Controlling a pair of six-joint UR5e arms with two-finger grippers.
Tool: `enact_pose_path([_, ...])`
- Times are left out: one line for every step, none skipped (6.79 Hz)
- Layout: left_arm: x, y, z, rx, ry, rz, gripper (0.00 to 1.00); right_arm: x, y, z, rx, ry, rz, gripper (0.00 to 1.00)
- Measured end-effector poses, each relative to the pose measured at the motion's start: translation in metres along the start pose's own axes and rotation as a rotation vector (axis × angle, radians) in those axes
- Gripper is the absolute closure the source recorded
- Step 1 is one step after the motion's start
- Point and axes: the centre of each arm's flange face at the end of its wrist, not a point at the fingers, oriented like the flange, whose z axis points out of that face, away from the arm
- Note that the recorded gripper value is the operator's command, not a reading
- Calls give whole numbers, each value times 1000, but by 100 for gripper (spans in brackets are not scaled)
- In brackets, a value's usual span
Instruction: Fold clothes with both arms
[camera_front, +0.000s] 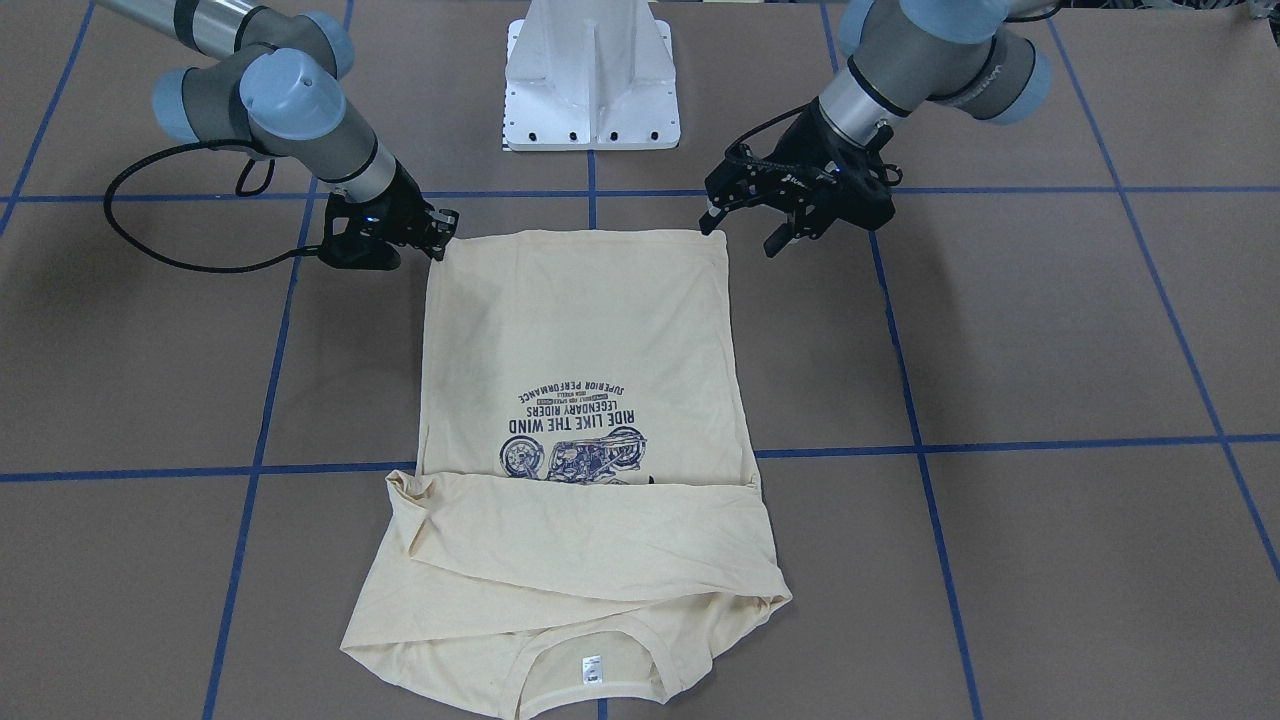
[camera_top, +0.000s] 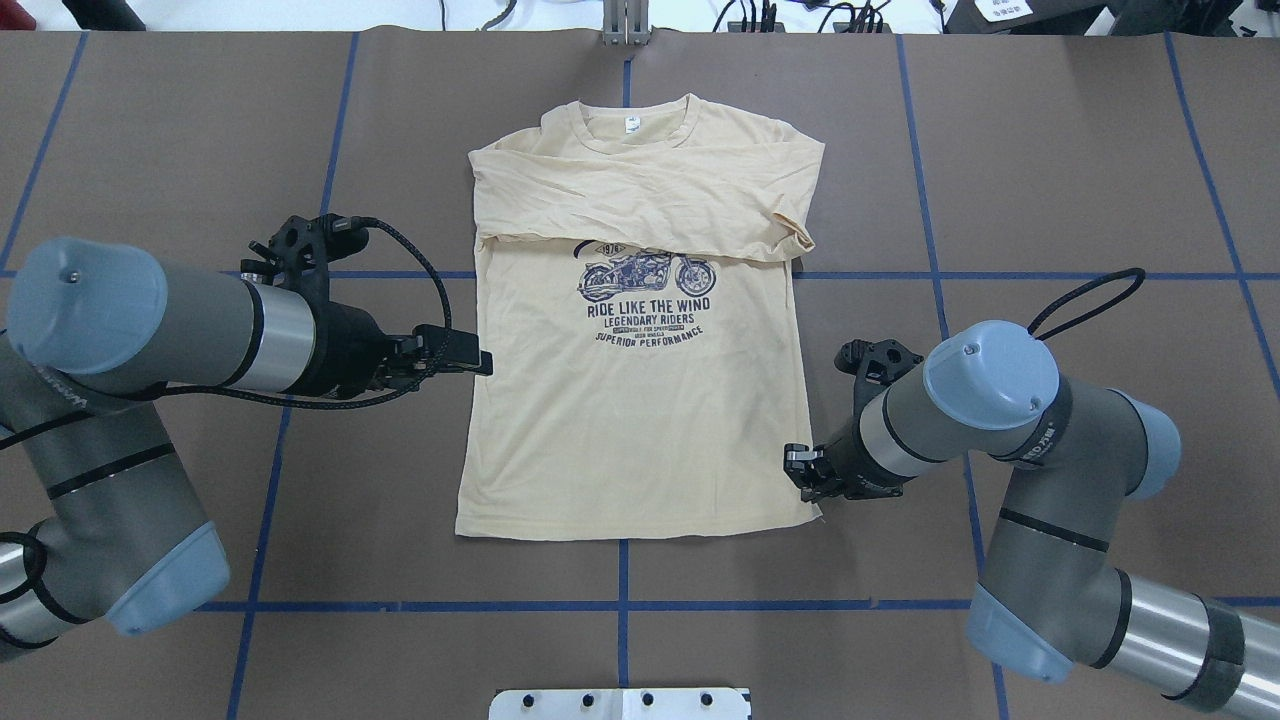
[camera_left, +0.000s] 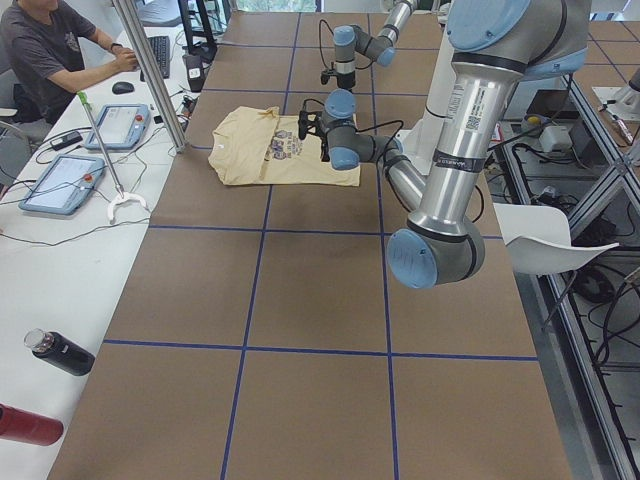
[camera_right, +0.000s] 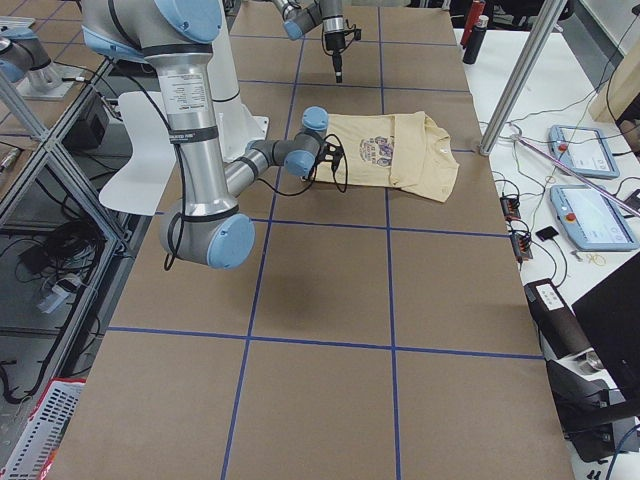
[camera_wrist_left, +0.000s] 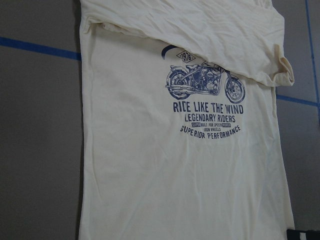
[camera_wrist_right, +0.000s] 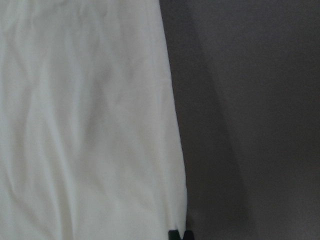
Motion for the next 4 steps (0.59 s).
enact_pose_path([0, 15, 10, -21, -16, -40, 1, -2, 0, -7, 2, -7, 1, 100])
enact_pose_path([3, 40, 28, -38, -52, -87, 1, -2, 0, -11, 5, -11, 1, 100])
enact_pose_path([6, 63, 45, -36, -112, -110, 1, -3, 0, -13, 7, -15, 1, 100])
enact_pose_path([4, 84, 62, -34, -195, -115, 2, -5, 0, -14, 8, -17, 0, 100])
